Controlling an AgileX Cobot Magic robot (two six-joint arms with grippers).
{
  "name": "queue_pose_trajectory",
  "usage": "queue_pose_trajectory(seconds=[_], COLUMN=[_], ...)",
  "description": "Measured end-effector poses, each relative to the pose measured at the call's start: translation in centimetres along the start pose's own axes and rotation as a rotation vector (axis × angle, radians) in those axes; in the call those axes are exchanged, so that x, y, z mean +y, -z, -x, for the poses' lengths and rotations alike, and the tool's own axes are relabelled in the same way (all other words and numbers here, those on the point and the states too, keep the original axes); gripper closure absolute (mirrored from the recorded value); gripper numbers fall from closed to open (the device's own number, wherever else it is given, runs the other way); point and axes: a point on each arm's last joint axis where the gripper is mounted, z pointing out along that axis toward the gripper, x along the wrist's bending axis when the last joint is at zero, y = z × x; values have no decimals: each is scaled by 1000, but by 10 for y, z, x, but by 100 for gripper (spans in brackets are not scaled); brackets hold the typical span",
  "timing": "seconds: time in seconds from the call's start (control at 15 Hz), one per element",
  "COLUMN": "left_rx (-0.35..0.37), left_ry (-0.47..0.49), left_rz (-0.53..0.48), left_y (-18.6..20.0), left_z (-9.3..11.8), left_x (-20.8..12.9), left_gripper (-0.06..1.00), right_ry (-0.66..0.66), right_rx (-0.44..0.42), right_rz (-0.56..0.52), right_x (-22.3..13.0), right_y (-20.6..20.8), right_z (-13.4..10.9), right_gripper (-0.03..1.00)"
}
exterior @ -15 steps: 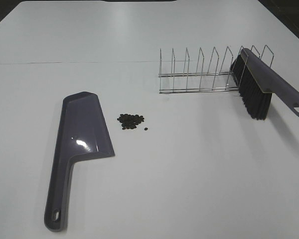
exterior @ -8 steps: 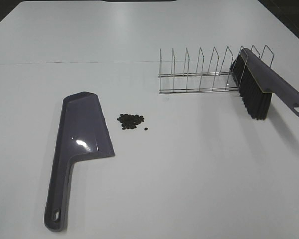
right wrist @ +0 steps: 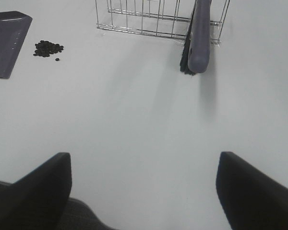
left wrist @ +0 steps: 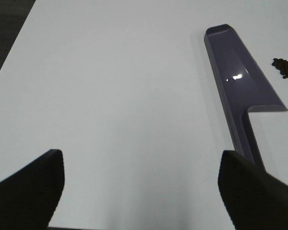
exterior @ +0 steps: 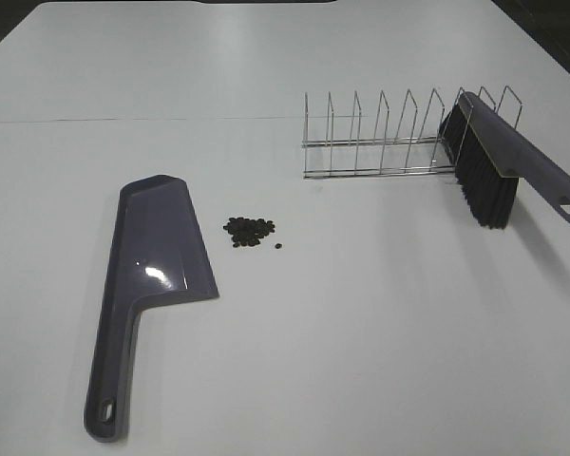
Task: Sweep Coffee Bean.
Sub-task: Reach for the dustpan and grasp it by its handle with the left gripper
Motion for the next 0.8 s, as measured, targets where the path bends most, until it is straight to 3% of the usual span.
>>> queue_pose_trajectory(seconds=[0.8], left_rx=[40], left_ry=[19], left_rz=[-344], left_y=[-52], left_z=[2], left_x=[19], left_gripper=[15], right_ry=[0], right_rx=[0], right_rz=[0], right_x=[0], right_y=[0], right_z=[0], right_gripper=[24])
